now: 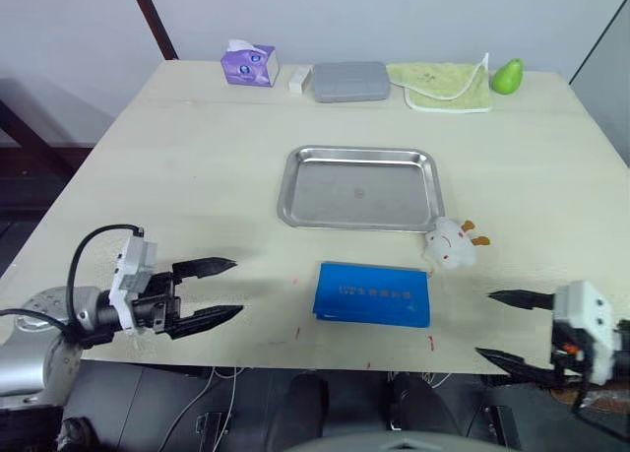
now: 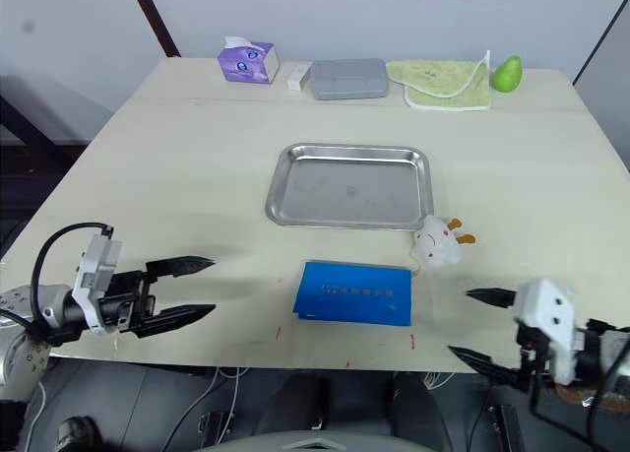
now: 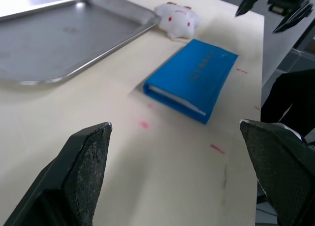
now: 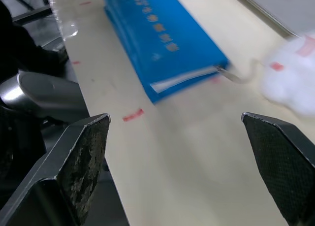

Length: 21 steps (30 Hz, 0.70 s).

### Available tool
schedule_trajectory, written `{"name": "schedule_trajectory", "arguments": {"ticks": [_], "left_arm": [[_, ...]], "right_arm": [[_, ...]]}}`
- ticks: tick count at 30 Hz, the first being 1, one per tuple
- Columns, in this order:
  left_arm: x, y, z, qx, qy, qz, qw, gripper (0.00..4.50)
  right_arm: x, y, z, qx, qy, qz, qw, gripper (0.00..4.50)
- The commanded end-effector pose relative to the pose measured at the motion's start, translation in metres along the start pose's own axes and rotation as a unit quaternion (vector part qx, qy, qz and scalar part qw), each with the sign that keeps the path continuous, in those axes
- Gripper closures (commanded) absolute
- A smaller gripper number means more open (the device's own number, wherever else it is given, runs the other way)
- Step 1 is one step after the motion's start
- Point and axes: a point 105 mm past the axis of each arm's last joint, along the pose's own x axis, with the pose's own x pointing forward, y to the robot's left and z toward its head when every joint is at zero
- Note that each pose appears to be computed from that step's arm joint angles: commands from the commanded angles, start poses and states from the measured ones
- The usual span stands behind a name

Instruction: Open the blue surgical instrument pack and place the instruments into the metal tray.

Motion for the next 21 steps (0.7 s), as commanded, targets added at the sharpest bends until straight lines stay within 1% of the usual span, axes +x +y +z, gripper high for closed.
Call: {"name": "schedule_trajectory", "arguments": {"ticks": [1,3,6,8,9,11,13,21], "left_arm": [[0.002,-0.008,0.013,0.024,-0.004,-0.041,0.999,0.1],[0.006,-0.015,0.014,0.023,0.008,-0.078,0.997,0.1],[0.019,-0.018,0.016,0.034,0.003,-0.104,0.994,0.1],[0.027,-0.018,0.017,0.033,0.001,-0.114,0.993,0.1],[0.03,-0.018,0.017,0.034,0.0,-0.118,0.992,0.1],[0.036,-0.019,0.018,0.034,-0.004,-0.123,0.992,0.0],[0.041,-0.02,0.018,0.033,-0.007,-0.124,0.992,0.0],[0.042,-0.02,0.017,0.032,-0.006,-0.123,0.992,0.0]], "right_arm": [[0.018,0.008,0.011,-0.073,-0.004,0.007,0.997,0.0],[0.035,0.009,0.013,-0.098,-0.01,0.007,0.995,0.0],[0.058,0.001,0.015,-0.145,-0.016,0.002,0.989,0.0],[0.068,0.0,0.017,-0.142,-0.023,0.009,0.99,0.0],[0.071,-0.002,0.018,-0.146,-0.024,0.007,0.989,0.0],[0.076,-0.002,0.018,-0.152,-0.023,0.01,0.988,0.54],[0.08,-0.002,0.017,-0.161,-0.019,0.014,0.987,1.04],[0.083,-0.002,0.014,-0.189,-0.009,0.011,0.982,1.04]]}}
